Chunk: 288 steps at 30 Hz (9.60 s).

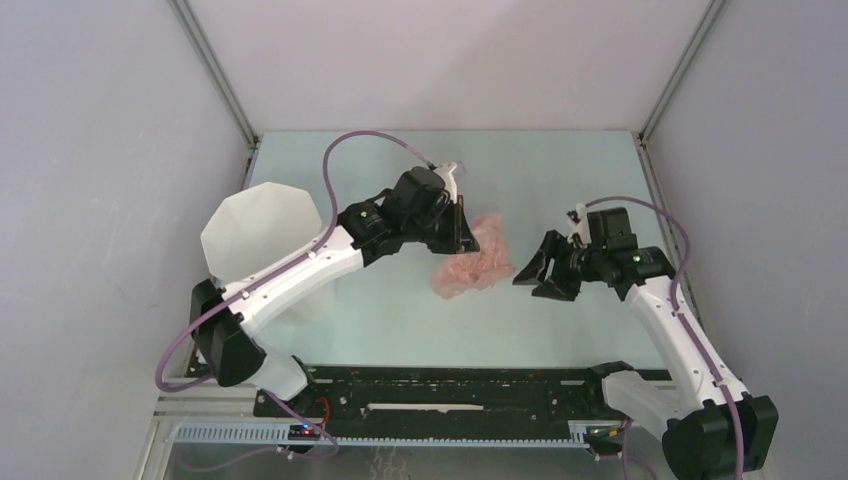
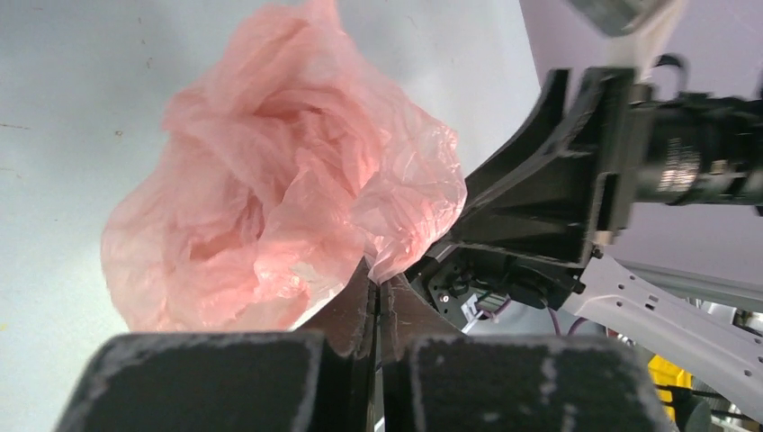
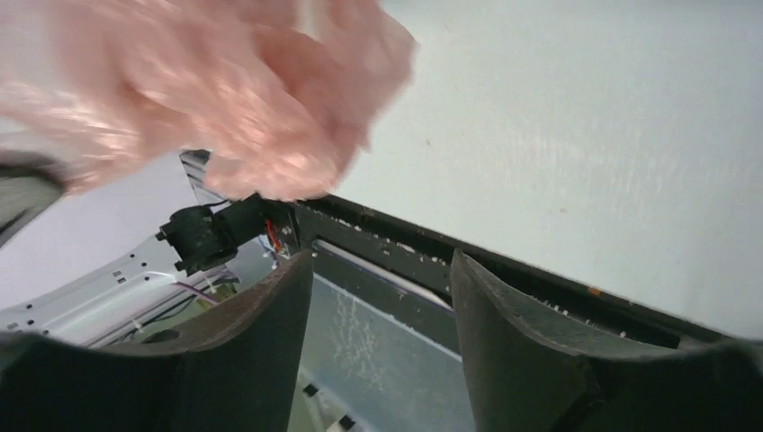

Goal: Put the trash bags into the trash bin

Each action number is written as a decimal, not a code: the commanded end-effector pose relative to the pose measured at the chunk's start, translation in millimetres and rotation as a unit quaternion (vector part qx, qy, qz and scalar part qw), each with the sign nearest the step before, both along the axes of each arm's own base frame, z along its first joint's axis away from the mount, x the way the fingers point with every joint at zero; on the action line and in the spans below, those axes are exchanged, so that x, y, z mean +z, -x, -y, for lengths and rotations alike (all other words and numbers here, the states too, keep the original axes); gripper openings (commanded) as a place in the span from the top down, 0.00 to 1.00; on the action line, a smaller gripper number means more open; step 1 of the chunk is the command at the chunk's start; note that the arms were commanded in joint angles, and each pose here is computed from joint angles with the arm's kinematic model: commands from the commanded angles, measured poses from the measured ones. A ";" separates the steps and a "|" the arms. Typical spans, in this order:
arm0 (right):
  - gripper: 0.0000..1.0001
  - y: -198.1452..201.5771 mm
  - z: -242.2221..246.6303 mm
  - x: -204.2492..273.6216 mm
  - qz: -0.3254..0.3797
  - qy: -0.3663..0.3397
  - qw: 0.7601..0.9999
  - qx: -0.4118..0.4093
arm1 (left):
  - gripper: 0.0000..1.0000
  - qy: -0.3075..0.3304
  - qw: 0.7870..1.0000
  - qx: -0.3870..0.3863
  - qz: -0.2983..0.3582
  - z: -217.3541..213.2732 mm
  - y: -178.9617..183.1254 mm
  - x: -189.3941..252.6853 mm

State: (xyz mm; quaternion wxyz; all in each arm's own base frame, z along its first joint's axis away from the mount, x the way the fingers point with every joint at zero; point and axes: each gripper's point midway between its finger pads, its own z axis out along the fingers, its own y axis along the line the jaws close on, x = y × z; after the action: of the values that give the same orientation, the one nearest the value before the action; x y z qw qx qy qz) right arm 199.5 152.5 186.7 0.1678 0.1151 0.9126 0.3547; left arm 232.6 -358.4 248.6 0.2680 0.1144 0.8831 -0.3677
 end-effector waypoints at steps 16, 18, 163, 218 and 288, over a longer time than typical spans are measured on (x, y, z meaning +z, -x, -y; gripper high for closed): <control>0.25 -5.5 -29.7 -21.1 -0.024 -0.108 0.992 -0.055 | 1.00 0.055 0.998 -0.032 -0.021 1.7 24.6 12.7; 0.27 -8.3 -30.4 -28.5 -0.030 -0.099 0.993 -0.056 | 1.00 0.059 0.997 -0.035 -0.021 1.8 25.8 14.7; 1.00 -65.8 35.0 18.4 0.172 0.101 0.971 -0.129 | 1.00 0.038 0.991 0.125 0.041 -124.0 -8.6 55.9; 1.00 -58.4 11.7 228.7 0.374 0.062 0.925 -0.003 | 1.00 0.092 0.960 0.125 0.235 -97.9 -57.4 239.6; 1.00 5.5 -22.9 83.7 0.235 -0.027 0.966 0.100 | 1.00 0.051 0.994 0.080 -0.055 -71.7 -7.8 -22.0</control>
State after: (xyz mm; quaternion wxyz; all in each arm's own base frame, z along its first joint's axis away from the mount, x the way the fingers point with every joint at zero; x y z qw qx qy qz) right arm 199.5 149.8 432.4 0.5483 -0.0982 0.7436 0.3699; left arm 242.5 -233.7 491.6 0.5691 0.0311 0.6846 -0.4544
